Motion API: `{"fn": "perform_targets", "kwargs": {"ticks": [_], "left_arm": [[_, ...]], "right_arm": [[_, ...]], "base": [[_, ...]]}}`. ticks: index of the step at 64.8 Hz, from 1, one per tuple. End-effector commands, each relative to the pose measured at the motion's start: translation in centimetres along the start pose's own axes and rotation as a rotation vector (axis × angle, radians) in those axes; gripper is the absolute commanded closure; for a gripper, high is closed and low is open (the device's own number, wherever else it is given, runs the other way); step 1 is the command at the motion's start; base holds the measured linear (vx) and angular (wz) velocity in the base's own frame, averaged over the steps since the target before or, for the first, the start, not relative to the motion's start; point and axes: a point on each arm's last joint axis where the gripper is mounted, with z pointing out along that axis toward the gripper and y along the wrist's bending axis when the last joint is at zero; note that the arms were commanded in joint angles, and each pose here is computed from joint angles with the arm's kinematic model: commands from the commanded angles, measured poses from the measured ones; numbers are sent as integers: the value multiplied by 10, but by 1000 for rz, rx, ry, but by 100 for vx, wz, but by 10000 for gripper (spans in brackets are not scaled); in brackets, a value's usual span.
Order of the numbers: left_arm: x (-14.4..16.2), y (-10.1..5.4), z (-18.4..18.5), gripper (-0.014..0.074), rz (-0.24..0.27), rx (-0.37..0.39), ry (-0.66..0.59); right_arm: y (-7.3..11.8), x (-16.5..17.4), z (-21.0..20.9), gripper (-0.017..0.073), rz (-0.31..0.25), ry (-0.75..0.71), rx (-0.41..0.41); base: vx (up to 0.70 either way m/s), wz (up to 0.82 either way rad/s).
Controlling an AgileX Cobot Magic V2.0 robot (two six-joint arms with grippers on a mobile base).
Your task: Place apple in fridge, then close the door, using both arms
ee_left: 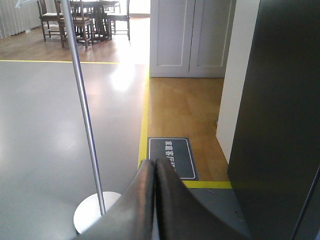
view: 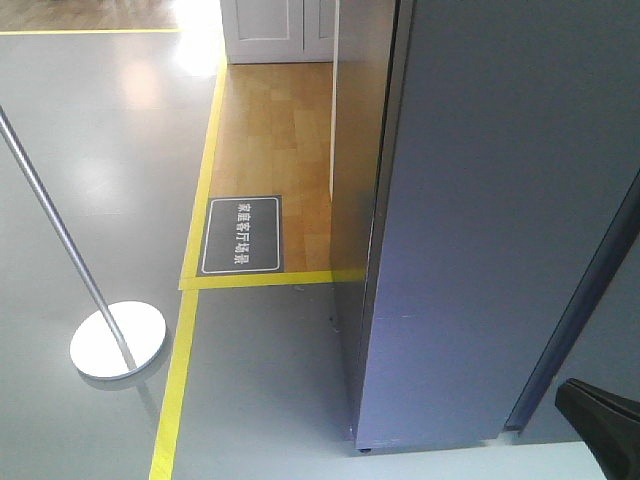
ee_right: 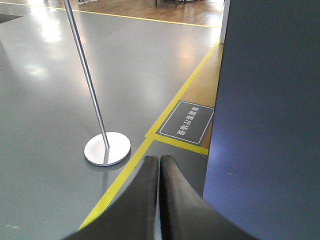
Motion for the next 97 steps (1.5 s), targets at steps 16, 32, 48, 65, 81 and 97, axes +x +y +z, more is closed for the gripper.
{"fn": "perform_targets", "kwargs": {"ticks": [16, 32, 48, 65, 81, 97], "left_arm": [[-12, 0, -3, 600, -18, 3, -101], [-12, 0, -3, 600, -18, 3, -101], [-12, 0, -3, 600, -18, 3, -101], [-12, 0, -3, 600, -18, 3, -101], [-12, 0, -3, 600, -18, 3, -101], [-12, 0, -3, 600, -18, 3, -101]], "right_arm": [[-1, -10, -1, 562, 20, -47, 12], [-1, -10, -1, 562, 21, -46, 11], [-1, -10, -1, 562, 23, -45, 11], [-2, -10, -1, 562, 21, -47, 23], [-4, -12, -1, 562, 5, -74, 40], [-13, -17, -3, 562, -30, -126, 147]], "base": [[0, 0], [0, 0], [0, 0], [0, 0], [0, 0], [0, 0]]}}
